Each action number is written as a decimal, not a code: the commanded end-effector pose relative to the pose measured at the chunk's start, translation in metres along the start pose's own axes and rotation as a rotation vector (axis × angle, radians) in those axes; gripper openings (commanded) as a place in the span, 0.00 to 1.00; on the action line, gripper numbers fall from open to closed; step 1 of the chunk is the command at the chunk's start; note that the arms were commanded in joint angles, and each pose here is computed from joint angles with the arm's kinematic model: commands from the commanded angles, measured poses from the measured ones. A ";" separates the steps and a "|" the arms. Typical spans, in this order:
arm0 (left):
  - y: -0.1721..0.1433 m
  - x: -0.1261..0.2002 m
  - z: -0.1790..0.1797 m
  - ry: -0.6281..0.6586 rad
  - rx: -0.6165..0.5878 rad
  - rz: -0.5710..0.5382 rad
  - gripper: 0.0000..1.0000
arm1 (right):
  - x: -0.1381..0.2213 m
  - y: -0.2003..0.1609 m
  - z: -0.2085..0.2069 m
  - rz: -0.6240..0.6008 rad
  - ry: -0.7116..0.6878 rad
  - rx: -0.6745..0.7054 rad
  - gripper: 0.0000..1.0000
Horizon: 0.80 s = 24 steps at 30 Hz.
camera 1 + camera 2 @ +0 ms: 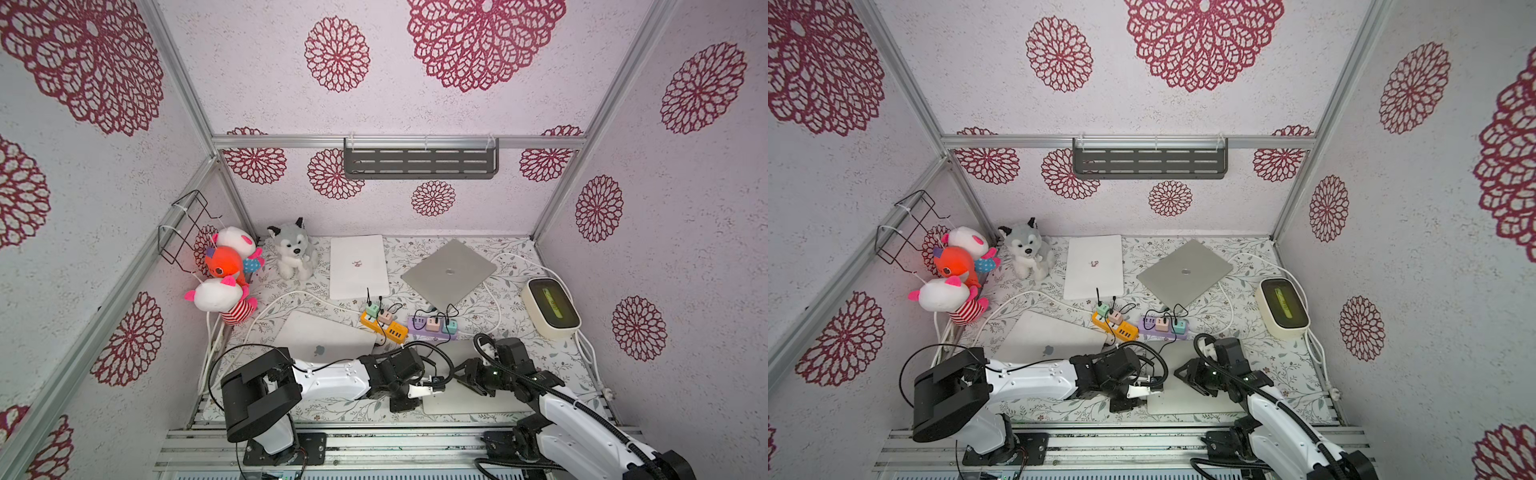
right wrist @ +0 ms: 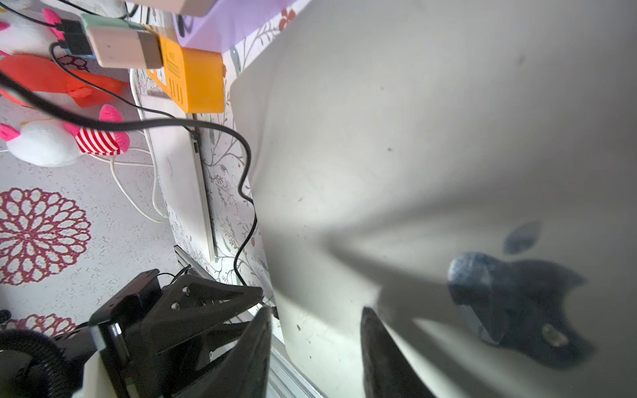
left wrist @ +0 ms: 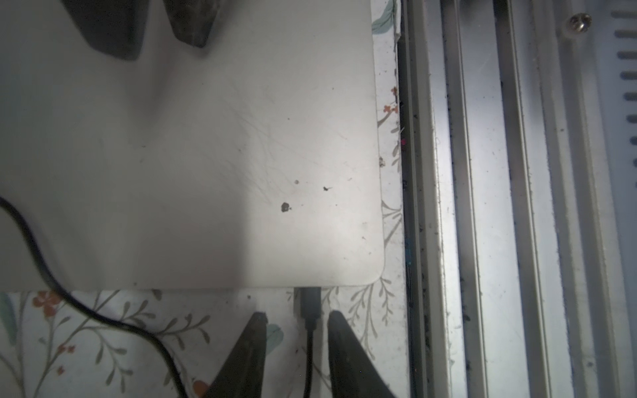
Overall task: Unplug the laptop charger
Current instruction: Remove the charging cable from the laptop.
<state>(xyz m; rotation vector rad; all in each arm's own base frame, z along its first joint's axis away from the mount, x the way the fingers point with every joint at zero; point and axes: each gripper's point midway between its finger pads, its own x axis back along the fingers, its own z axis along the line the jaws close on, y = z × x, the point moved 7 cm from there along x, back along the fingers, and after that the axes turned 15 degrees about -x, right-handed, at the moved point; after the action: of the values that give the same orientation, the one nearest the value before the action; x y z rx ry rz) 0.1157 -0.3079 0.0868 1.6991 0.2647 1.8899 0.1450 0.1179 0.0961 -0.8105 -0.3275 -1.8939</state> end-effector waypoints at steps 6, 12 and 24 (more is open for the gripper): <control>0.008 0.001 -0.005 -0.031 -0.030 -0.017 0.33 | -0.001 -0.002 0.001 0.020 0.011 -0.007 0.44; 0.009 0.000 -0.005 -0.042 -0.027 -0.011 0.32 | -0.002 -0.002 0.000 0.023 0.006 -0.008 0.44; 0.010 -0.005 -0.005 -0.070 -0.027 0.000 0.30 | -0.003 -0.002 0.001 0.028 0.007 -0.005 0.44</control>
<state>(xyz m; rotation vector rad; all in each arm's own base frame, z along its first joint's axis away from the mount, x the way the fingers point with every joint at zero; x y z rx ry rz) 0.1128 -0.3113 0.0853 1.7466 0.2407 1.8586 0.1452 0.1185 0.0935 -0.8240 -0.3256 -1.8852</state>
